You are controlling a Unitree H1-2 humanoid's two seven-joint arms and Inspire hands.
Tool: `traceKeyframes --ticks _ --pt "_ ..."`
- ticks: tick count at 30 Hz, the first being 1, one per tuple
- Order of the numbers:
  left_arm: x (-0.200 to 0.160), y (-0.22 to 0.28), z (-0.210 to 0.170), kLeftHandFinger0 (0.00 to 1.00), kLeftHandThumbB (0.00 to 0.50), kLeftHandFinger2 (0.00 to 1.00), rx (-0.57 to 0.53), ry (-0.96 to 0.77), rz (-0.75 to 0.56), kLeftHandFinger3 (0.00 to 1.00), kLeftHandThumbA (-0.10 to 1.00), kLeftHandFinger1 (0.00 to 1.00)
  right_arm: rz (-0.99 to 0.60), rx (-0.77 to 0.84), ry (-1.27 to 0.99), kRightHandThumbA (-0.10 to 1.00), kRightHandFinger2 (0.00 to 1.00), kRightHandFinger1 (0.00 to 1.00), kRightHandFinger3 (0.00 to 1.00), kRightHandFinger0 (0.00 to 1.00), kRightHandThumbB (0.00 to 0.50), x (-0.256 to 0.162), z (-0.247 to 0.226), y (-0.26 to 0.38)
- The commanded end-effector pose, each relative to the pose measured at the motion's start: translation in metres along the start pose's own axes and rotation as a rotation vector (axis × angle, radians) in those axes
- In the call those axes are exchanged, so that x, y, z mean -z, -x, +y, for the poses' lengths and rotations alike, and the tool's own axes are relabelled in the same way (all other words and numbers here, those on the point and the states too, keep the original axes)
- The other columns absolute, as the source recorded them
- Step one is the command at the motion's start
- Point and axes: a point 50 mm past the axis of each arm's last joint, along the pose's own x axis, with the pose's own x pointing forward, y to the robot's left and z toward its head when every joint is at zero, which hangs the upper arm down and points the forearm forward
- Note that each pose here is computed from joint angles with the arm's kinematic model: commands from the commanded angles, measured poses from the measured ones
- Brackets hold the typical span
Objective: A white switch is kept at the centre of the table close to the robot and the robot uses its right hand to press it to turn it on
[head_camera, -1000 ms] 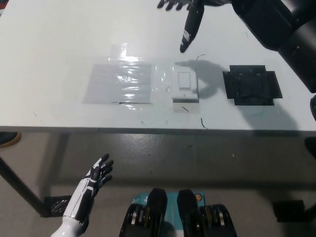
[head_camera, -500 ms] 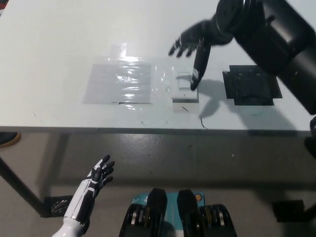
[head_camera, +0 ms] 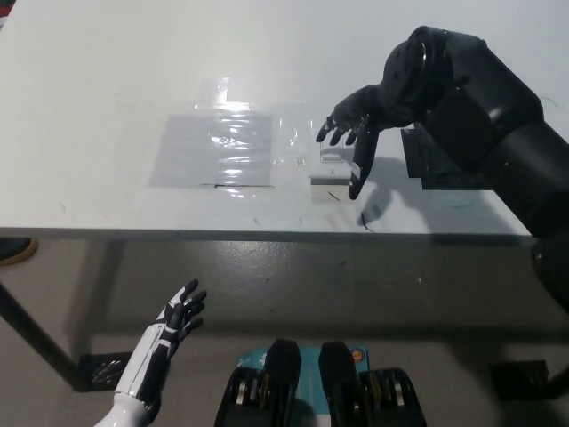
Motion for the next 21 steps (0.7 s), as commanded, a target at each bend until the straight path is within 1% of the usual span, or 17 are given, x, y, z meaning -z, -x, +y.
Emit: traceKeyframes --ticks 1,4,6,10,12,14,16,17,19,21 --pt "-0.0080 0.0021 0.0018 1.00 0.133 1.00 0.017 -0.005 -0.039 1.00 1.00 1.00 -0.041 0.119 0.076 1.00 1.00 1.00 1.00 1.00 0.288 -0.0207 -0.0269 0.0204" --pt "-0.0072 0.0033 0.0015 1.00 0.139 1.00 0.017 -0.012 -0.037 1.00 1.00 1.00 -0.043 0.121 0.072 1.00 1.00 1.00 1.00 1.00 0.280 -0.0184 -0.0266 0.0191" --pt "-0.0069 0.0038 0.0010 1.00 0.151 1.00 0.013 -0.016 -0.036 1.00 1.00 1.00 -0.039 0.119 0.044 1.00 1.00 1.00 1.00 1.00 0.304 -0.0161 -0.0267 0.0178" --pt "-0.0078 0.0036 0.0009 1.00 0.157 1.00 0.010 -0.018 -0.036 1.00 1.00 1.00 -0.038 0.113 0.040 1.00 1.00 1.00 1.00 1.00 0.309 -0.0170 -0.0281 0.0189" --pt "-0.0087 0.0031 0.0004 1.00 0.150 1.00 0.006 -0.022 -0.037 1.00 1.00 1.00 -0.034 0.114 0.033 1.00 1.00 1.00 1.00 1.00 0.306 -0.0172 -0.0290 0.0203" --pt "-0.0099 0.0019 0.0003 1.00 0.162 1.00 0.009 -0.020 -0.039 1.00 1.00 1.00 -0.033 0.115 0.044 1.00 1.00 1.00 1.00 1.00 0.305 -0.0171 -0.0298 0.0217" --pt "-0.0092 0.0014 0.0002 1.00 0.156 1.00 0.013 -0.014 -0.043 1.00 1.00 1.00 -0.035 0.117 0.050 1.00 1.00 1.00 1.00 1.00 0.305 -0.0173 -0.0301 0.0217" --pt "-0.0089 0.0015 0.0003 1.00 0.163 1.00 0.014 -0.014 -0.042 1.00 1.00 1.00 -0.036 0.118 0.050 1.00 1.00 1.00 1.00 1.00 0.305 -0.0172 -0.0301 0.0216" --pt "-0.0086 0.0019 0.0010 1.00 0.143 1.00 0.019 -0.022 -0.050 1.00 1.00 1.00 -0.041 0.118 0.046 1.00 1.00 1.00 1.00 1.00 0.296 -0.0179 -0.0301 0.0216" --pt "-0.0081 0.0027 0.0003 1.00 0.155 1.00 0.023 -0.016 -0.040 1.00 1.00 1.00 -0.045 0.117 0.046 1.00 1.00 1.00 1.00 1.00 0.292 -0.0163 -0.0285 0.0201"
